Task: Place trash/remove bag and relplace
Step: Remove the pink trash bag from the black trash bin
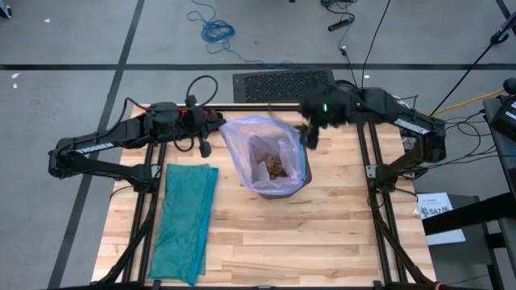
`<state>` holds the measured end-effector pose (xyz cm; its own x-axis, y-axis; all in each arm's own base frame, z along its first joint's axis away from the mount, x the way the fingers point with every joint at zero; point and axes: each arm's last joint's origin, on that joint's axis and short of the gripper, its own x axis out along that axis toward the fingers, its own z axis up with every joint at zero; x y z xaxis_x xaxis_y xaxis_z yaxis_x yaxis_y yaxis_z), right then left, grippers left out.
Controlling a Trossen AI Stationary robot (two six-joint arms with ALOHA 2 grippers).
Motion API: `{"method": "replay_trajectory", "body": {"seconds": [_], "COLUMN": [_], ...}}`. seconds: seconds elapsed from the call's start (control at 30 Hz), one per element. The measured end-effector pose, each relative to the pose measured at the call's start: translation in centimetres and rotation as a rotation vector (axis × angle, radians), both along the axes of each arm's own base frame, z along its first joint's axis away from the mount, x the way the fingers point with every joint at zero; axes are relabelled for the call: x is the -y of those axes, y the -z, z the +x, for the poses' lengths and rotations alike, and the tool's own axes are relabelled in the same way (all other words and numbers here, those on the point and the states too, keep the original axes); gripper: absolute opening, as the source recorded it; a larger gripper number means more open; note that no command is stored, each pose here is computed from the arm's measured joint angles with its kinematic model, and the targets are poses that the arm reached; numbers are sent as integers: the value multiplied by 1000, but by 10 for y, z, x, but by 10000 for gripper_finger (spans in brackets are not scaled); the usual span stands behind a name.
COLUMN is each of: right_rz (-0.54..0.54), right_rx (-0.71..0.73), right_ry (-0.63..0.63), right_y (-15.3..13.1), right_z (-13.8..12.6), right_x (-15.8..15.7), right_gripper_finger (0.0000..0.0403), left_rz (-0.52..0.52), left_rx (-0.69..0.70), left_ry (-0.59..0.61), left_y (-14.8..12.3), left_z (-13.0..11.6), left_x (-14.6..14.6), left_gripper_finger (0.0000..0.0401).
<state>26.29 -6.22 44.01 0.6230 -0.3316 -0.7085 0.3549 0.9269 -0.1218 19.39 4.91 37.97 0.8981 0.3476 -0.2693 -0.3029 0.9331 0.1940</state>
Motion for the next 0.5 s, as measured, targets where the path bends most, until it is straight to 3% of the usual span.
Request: {"method": "replay_trajectory", "body": {"seconds": [0.27,0.5], "right_rz": [259,335], "right_rx": [103,52], "right_ry": [-126,-150], "right_y": [13,45], "right_z": [10,42], "right_x": [60,81], "right_gripper_finger": [242,242], "left_rz": [-5,-10], "left_rx": [-2,-2], "left_ry": [32,47], "left_y": [0,0], "left_z": [1,1], "left_x": [3,5], "left_gripper_finger": [0,0]}}
